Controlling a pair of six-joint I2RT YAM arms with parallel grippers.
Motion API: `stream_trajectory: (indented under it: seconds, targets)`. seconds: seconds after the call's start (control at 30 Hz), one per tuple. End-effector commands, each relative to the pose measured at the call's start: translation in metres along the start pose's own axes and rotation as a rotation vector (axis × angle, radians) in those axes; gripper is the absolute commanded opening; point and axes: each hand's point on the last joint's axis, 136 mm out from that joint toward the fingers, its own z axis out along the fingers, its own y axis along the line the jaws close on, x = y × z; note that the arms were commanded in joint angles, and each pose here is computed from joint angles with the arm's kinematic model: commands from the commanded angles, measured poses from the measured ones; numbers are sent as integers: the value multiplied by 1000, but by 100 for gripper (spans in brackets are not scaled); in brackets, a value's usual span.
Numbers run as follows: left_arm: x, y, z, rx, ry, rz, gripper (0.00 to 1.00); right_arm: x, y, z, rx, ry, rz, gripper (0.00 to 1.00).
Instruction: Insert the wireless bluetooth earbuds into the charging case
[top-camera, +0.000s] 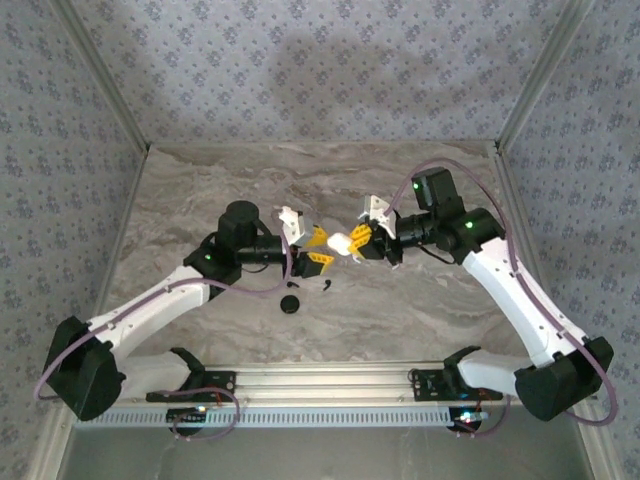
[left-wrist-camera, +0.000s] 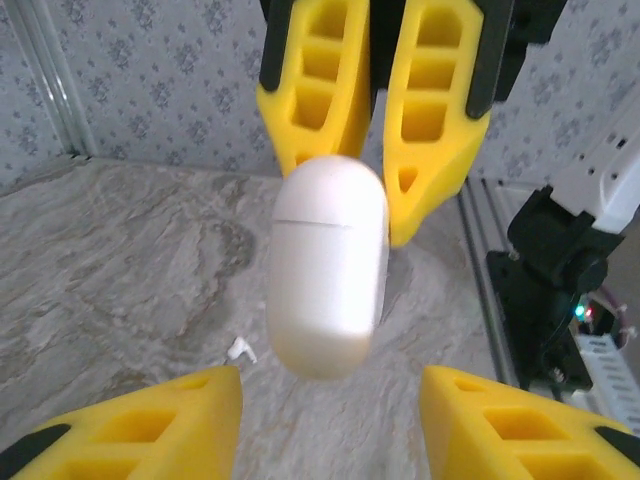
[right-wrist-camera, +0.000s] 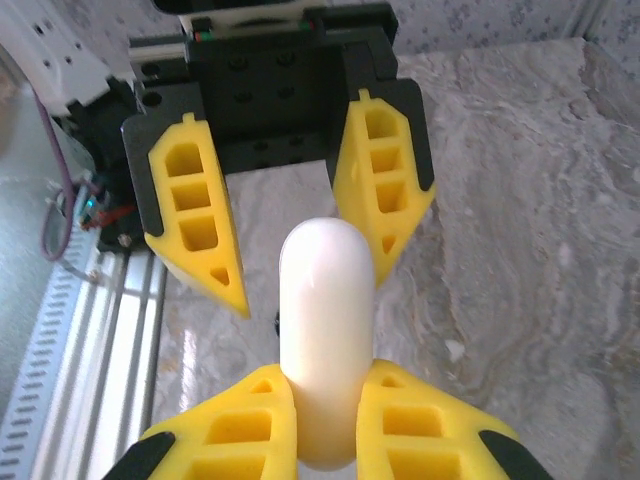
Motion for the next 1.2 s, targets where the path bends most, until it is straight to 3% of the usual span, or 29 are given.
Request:
stream_trajectory:
  seconds: [0.0, 0.1, 0.43, 0.73, 0.93, 1.17]
  targets:
    - [11, -8, -6, 14, 97, 121, 50, 18, 8, -5, 19, 165, -62, 9]
    - [12, -7, -4, 13, 112, 131, 50, 22, 13, -2, 8, 232, -91, 9]
    - [10, -20, 6, 108, 99, 114, 49, 19, 23, 18, -68, 262, -158, 9]
    - [12, -26, 12, 157, 103, 83, 35, 14, 24, 28, -93, 242, -179, 9]
    - [18, -26, 12, 157, 122, 74, 39, 13, 25, 27, -95, 236, -187, 9]
    - [20, -27, 11, 164, 128, 68, 23, 10, 24, 27, -96, 227, -194, 9]
